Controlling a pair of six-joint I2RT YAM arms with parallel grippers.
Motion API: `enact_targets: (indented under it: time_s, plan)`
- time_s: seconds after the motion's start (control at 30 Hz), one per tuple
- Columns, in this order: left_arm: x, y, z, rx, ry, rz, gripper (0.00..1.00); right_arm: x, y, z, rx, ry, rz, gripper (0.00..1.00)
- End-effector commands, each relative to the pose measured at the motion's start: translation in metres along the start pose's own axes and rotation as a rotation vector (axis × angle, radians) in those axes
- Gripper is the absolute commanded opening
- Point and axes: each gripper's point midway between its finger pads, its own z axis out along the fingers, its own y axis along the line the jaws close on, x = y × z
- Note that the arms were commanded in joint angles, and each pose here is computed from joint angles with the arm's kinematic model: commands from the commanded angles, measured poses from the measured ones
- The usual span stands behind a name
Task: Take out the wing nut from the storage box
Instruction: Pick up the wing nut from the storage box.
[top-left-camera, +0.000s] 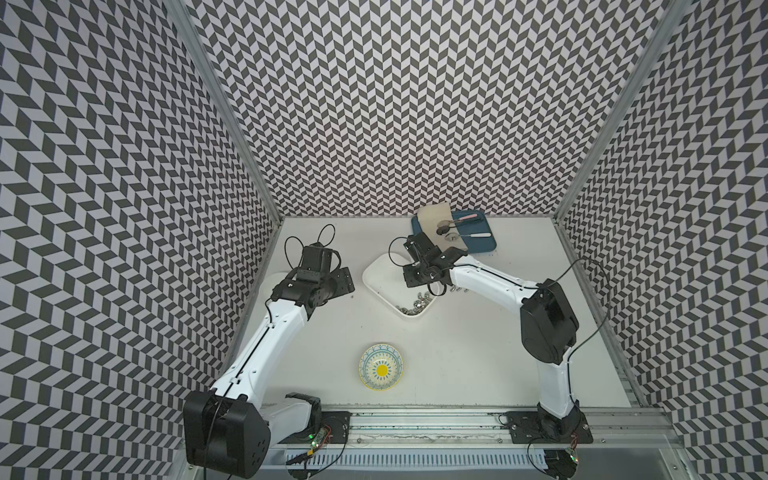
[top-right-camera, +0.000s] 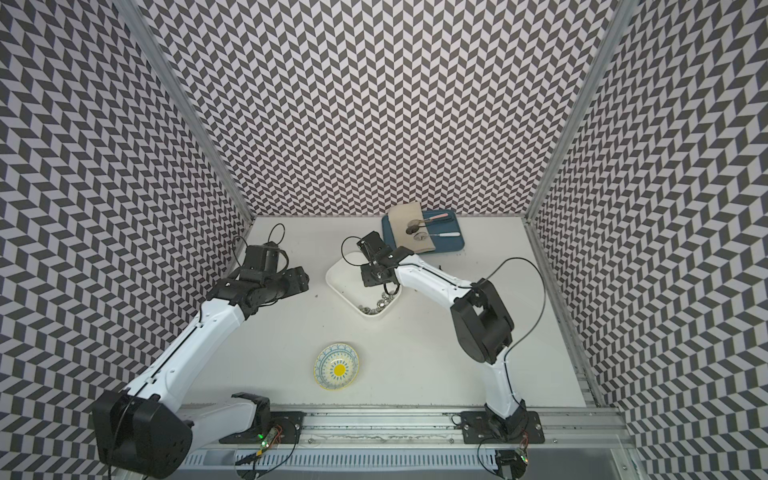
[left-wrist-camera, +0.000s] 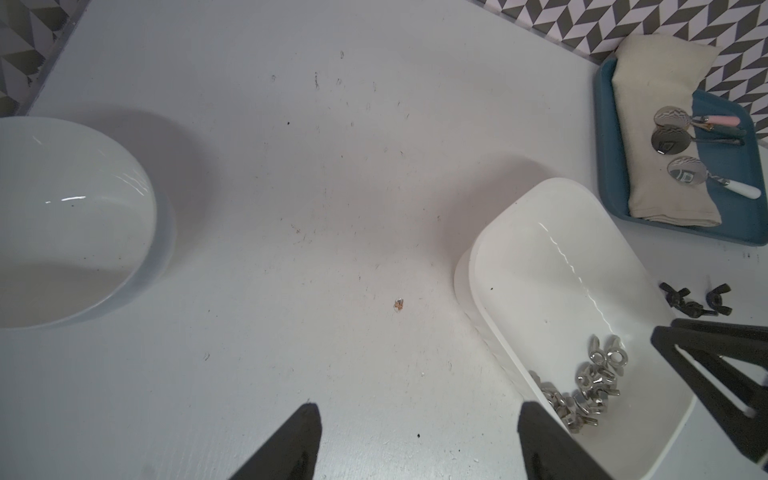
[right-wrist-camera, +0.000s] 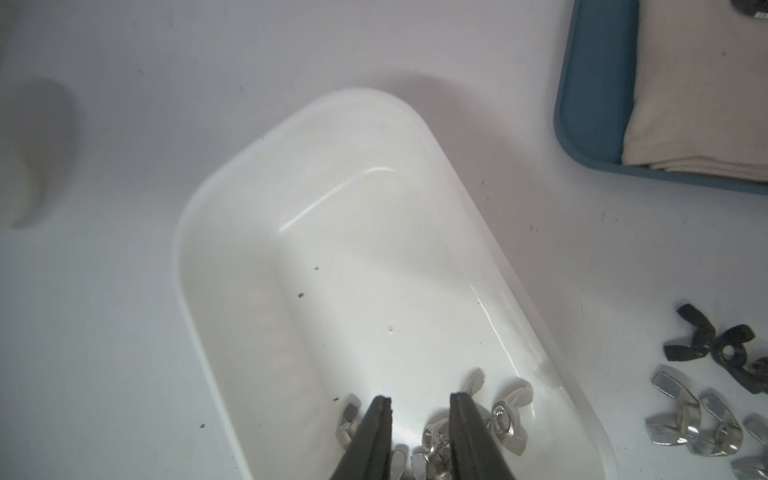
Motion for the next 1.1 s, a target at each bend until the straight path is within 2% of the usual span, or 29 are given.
enact_targets:
  time_s: [0.0, 0.27, 0.63, 0.87, 1.07]
  plan:
    - [-0.004, 0.001, -0.005, 0.007, -0.031, -0.015, 0.79, 0.018, -0.005, 0.014, 0.033, 0.073, -0.039, 0.29]
    - [-0.003, 0.001, -0.005, 0.012, -0.03, -0.015, 0.79, 0.042, -0.011, 0.041, 0.071, 0.156, -0.048, 0.29]
    - [-0.002, 0.003, -0.004, 0.008, -0.03, -0.014, 0.79, 0.059, -0.016, 0.057, 0.11, 0.223, -0.069, 0.31]
    - [-0.002, 0.004, -0.004, 0.006, -0.028, -0.011, 0.79, 0.065, -0.013, 0.067, 0.092, 0.239, -0.064, 0.2]
    - [-0.003, 0.005, -0.006, 0.003, -0.031, -0.009, 0.79, 0.057, -0.007, 0.069, 0.07, 0.215, -0.053, 0.14]
